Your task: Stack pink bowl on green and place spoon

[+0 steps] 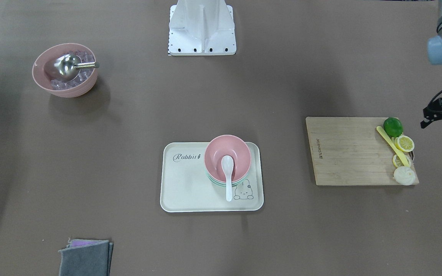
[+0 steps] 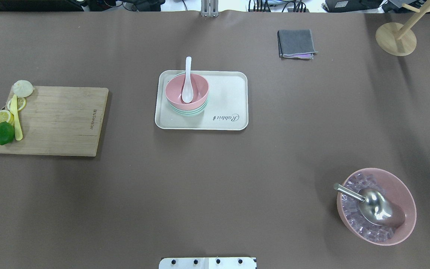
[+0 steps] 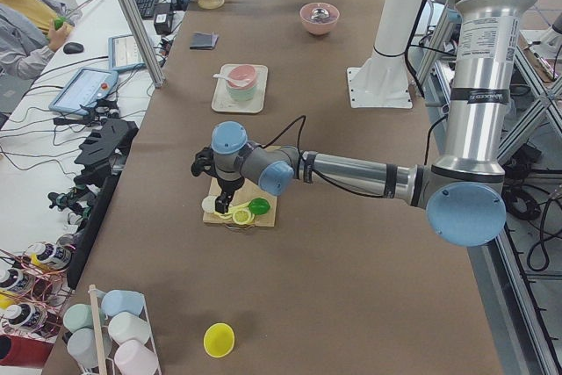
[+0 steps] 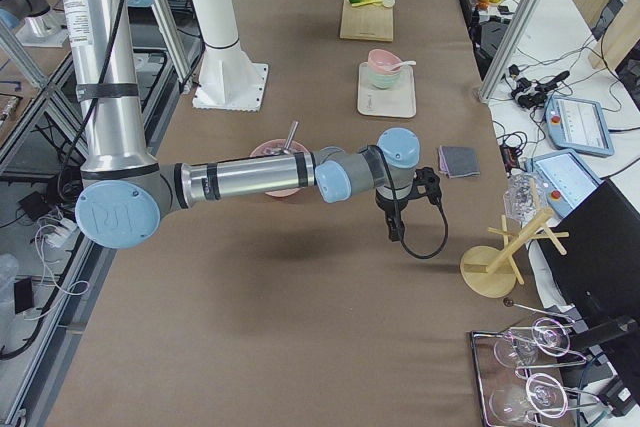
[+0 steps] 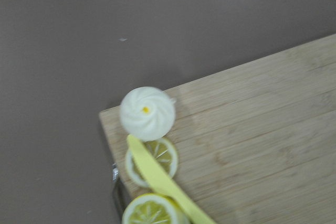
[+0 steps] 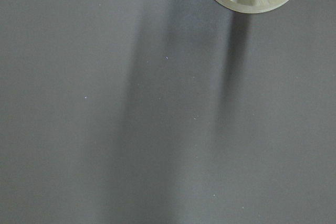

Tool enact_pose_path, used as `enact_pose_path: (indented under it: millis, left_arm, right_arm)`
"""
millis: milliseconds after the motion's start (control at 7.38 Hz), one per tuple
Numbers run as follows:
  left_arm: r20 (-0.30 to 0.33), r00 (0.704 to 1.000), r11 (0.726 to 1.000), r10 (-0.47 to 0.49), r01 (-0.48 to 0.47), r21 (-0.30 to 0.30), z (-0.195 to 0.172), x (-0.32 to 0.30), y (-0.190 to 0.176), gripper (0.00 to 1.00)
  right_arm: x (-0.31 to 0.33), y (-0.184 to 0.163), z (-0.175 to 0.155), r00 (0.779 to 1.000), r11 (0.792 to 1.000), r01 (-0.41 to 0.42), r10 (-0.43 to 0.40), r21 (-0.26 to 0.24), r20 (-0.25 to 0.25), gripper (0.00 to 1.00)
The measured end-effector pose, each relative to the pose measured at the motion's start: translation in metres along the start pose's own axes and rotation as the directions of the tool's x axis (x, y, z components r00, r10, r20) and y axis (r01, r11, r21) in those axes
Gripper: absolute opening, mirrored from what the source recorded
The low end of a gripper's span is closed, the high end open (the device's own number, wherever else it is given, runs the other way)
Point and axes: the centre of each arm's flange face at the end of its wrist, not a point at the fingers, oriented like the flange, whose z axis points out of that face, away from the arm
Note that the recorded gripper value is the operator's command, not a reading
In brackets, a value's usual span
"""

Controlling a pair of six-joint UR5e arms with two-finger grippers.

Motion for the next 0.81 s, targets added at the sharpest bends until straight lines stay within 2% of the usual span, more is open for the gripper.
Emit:
enact_pose_path:
  millis: [406,812]
  left_arm:
    - [-0.003,1.0,0.999,-0.025,0.025,-0.027,-0.023,-0.041,0.021,0.98]
    - [0.001,0.998,0.997,-0.069,0.069,-0.043,-0.021,-0.05,0.038,0.98]
  right_arm:
    - [0.006,0.006,0.002,1.0,1.0,0.006,-0.006,-0.004,-0.003,1.0]
    - [0.01,0.012,0.005,1.0,1.0,0.006,-0.006,-0.009,-0.002,1.0]
